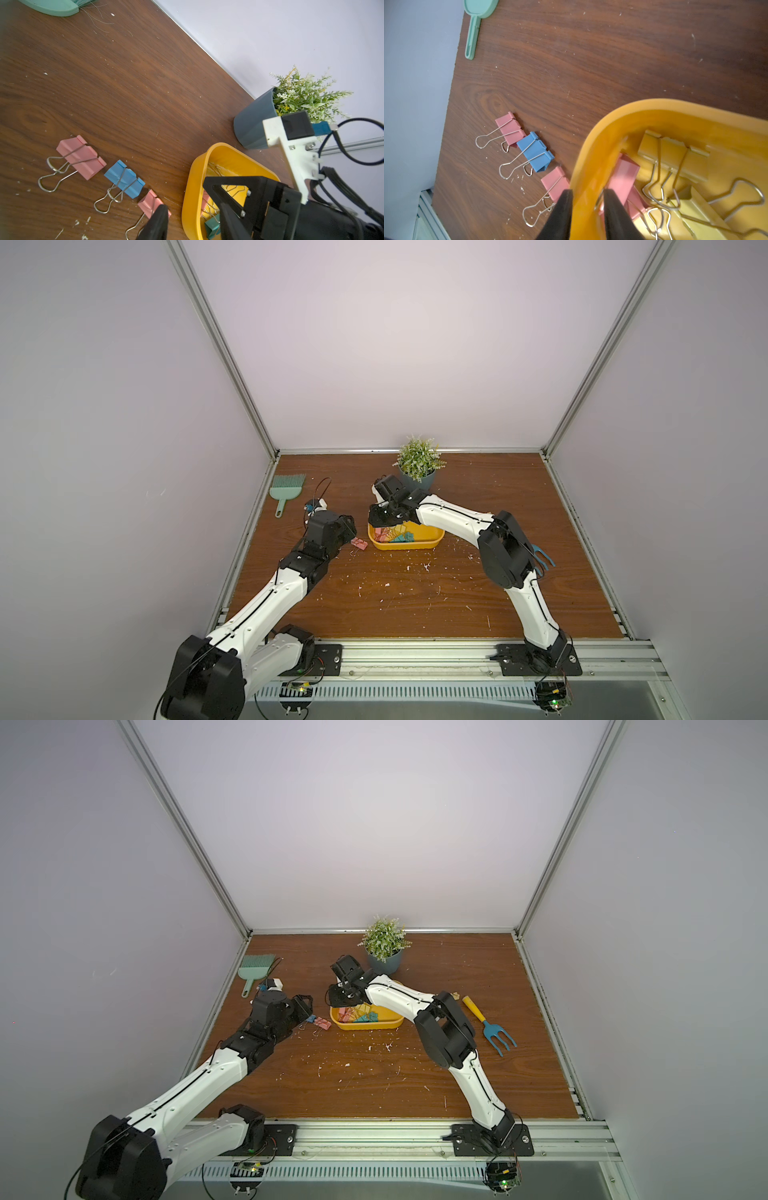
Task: Take out the binder clips from the storage box
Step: Pick up the binder clip from the storage box.
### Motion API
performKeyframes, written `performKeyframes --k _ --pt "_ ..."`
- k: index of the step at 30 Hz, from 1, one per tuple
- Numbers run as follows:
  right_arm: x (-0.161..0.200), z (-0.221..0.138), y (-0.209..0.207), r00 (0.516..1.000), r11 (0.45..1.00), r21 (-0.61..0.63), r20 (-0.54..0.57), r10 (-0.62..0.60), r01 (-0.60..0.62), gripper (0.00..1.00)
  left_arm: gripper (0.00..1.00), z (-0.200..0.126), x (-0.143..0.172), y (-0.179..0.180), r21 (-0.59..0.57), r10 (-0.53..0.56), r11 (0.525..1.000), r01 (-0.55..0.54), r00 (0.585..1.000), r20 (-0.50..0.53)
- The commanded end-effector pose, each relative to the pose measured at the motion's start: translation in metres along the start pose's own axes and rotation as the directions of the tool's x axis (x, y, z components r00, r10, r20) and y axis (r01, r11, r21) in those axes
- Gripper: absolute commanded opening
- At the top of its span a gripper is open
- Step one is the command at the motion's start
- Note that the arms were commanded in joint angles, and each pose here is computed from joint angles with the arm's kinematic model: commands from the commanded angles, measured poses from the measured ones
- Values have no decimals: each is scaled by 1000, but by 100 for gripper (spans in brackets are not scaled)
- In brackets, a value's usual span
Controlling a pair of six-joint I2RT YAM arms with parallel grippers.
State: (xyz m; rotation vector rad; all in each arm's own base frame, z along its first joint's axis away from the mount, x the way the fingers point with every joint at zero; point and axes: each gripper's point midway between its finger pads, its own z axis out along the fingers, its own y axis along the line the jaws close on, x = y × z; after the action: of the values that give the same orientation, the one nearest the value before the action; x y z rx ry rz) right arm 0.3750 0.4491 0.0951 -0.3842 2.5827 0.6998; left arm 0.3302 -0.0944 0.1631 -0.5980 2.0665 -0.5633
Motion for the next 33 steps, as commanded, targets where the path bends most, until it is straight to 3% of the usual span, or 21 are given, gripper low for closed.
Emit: performKeyframes --k 1,13,21,26,33 --pt "-4 -7 -2 1000 999 46 7 -15 15 28 45 -1 -4 3 3 -3 1000 3 1000 17" --pt "-1 -5 -7 1000 997 69 -3 -18 18 25 45 2 -4 -3 22 -14 1000 14 1000 6" --pt "1 0 -10 1000 996 83 -18 -19 21 15 45 2 -4 -2 18 -10 1000 9 1000 6" --pt "2 -2 -13 1000 996 93 -21 -17 19 13 45 2 -5 -2 17 -11 1000 11 1000 10" --pt "-9 -25 -2 999 998 56 35 -12 10 1 45 3 -5 -3 21 -10 1000 10 1000 4"
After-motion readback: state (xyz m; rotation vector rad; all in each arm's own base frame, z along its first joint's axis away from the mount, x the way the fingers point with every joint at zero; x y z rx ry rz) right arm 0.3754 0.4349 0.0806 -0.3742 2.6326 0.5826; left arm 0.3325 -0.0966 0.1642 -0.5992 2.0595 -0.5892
